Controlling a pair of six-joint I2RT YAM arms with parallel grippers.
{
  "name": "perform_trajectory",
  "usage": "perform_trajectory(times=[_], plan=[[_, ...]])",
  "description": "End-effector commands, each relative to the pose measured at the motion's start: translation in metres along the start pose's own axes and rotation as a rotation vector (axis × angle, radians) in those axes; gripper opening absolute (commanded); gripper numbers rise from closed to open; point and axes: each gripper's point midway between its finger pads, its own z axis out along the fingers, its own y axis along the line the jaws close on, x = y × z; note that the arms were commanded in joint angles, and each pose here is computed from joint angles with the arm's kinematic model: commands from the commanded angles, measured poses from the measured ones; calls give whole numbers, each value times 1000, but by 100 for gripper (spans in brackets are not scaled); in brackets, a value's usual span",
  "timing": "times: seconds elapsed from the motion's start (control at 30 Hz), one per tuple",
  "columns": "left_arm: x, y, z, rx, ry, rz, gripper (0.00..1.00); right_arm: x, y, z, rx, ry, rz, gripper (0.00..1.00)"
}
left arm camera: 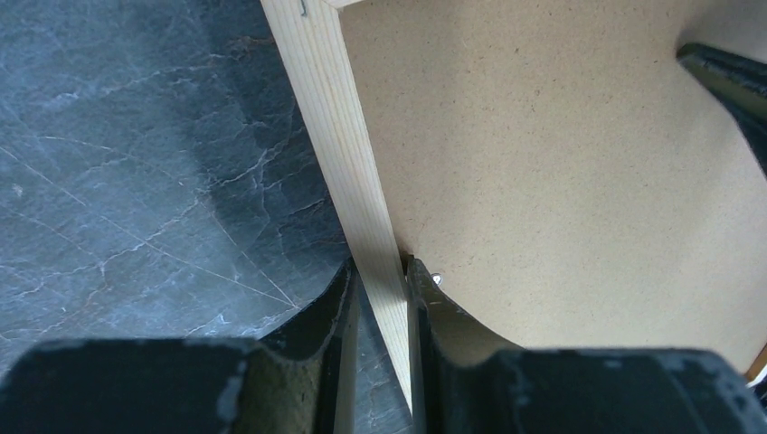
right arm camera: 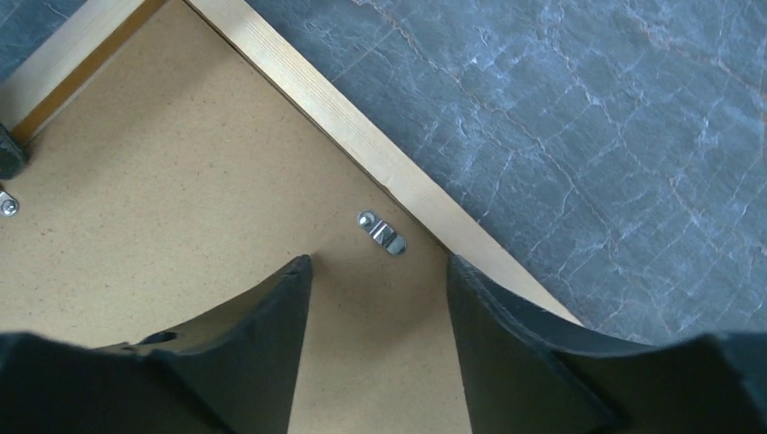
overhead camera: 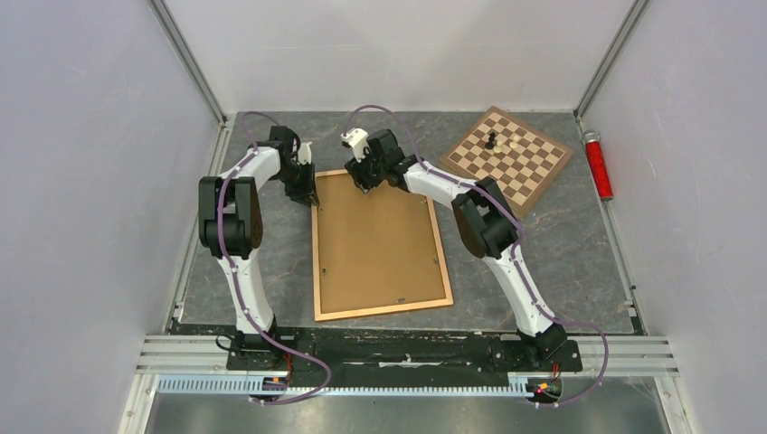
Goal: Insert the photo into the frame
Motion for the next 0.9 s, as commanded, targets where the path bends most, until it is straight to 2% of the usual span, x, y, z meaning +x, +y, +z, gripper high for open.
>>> perform_trajectory(times=[0.0, 0.13, 0.3, 0.43, 0.6, 0.7, 0.73, 0.77, 0.8, 0.87], plan=[[4, -14, 4, 46, 24, 49, 2, -38, -39, -30, 113, -100, 71, 62], [-1, -14, 3, 39, -8, -5, 2, -65, -55, -80, 132, -148, 127, 66], [-8, -18, 3, 54, -54, -68, 2, -62, -52, -148, 110, -114, 87, 69], [-11, -23, 3, 81, -68, -110, 2, 2, -27, -186, 38, 46, 18, 70], [-9, -26, 4, 96, -73, -135, 2, 83, 9, -228, -49, 180, -32, 71], [-4, -24, 5, 92, -61, -140, 2, 116, 27, -246, -94, 227, -34, 75], [-1, -23, 6, 91, -56, -138, 2, 128, 33, -250, -113, 243, -32, 80], [1, -23, 7, 89, -49, -136, 2, 108, 34, -273, -92, 161, -55, 82], [3, -22, 8, 86, -44, -134, 2, 141, 41, -259, -126, 253, -29, 84], [8, -20, 10, 80, -32, -133, 2, 154, 46, -264, -131, 266, -25, 84]])
